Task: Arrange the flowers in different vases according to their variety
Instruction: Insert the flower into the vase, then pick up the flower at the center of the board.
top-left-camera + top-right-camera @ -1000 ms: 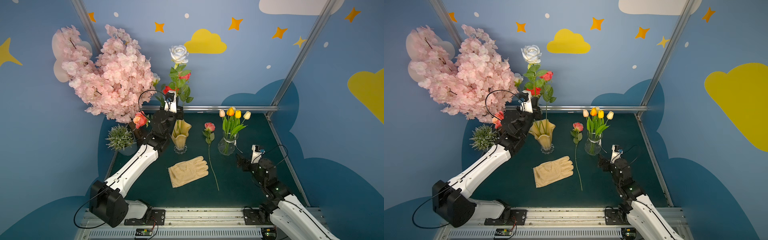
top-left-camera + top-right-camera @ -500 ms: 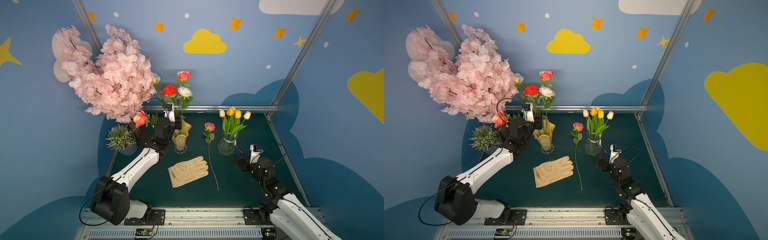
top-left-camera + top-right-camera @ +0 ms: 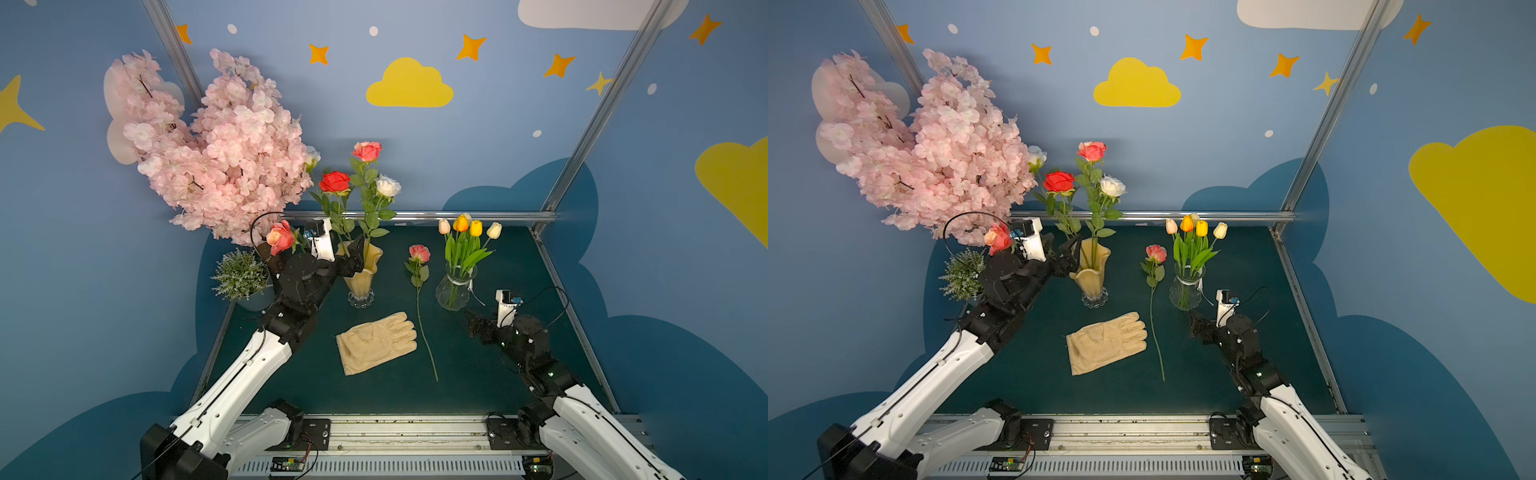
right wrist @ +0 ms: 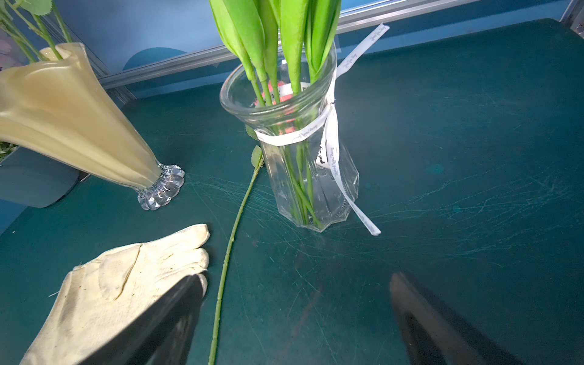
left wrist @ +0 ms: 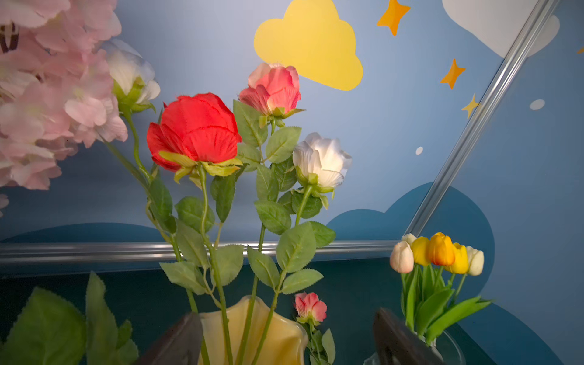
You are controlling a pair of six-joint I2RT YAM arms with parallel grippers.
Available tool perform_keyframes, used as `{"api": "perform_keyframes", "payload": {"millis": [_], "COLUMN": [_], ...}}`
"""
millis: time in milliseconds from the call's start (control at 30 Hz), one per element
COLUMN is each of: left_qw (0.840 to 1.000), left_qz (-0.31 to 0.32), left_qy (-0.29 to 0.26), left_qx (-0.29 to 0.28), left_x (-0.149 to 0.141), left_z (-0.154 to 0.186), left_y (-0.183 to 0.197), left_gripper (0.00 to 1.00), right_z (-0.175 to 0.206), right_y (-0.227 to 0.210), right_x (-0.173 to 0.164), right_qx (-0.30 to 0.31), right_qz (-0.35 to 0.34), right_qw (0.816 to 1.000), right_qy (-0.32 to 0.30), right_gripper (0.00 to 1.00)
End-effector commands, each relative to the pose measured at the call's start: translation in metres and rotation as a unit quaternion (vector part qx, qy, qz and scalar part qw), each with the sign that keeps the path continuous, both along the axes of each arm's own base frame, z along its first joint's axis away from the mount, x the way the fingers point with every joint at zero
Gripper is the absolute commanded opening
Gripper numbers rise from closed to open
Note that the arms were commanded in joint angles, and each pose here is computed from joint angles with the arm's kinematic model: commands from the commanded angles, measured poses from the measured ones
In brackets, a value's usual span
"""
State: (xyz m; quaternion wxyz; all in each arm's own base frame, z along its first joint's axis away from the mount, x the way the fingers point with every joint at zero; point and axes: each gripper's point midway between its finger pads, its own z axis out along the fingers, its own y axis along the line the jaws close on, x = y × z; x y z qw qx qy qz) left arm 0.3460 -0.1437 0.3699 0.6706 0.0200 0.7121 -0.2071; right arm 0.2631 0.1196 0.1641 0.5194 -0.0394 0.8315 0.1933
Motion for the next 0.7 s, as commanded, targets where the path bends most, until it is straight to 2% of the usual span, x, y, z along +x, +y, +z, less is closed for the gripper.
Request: {"api": "perform_keyframes", "payload": {"millis": [0,133,300,433,567,667], "left_qw": [0.999,0.998,0.996,0.992,0.992,0.992], "left_qz": [-0.028,-0.036,-0.043,-0.069,-0.08,-0.08], "left_qy": [0.034,0.043,0.059,0.068,0.08,0.087], "left_qx": [-0.014,-0.026,-0.055,-0.076,-0.062,-0.052], "left_x": [-0.022,-0.05,-0.077,-0.098,-0.106,-0.107], "left_z": [-0.02,-0.039,-0.072,-0.104,-0.134,-0.153], "left_y": [-0.006,-0.003,0.006,0.005,0.004,0.005], "left_gripper": [0.91,1.0,1.0,1.0,1.0,1.0], "right_z": [0.018,0.019,0.017,0.023,0.025,0.022], "right_y": [0.011,0.017,0.028,0.049,0.07,0.084], "right_x": [0.0,0.0,0.0,-0.005,-0.01,-0.01], "right_qx": [0.017,0.028,0.027,0.025,-0.009,-0.032], "right_qz": [0.027,0.04,0.061,0.104,0.138,0.154], "right_qw": [0.999,0.999,0.998,0.994,0.99,0.988], "right_qy": [-0.025,-0.024,-0.019,-0.028,-0.023,0.003], "right_gripper": [0.98,0.98,0.98,0.98,0.98,0.98]}}
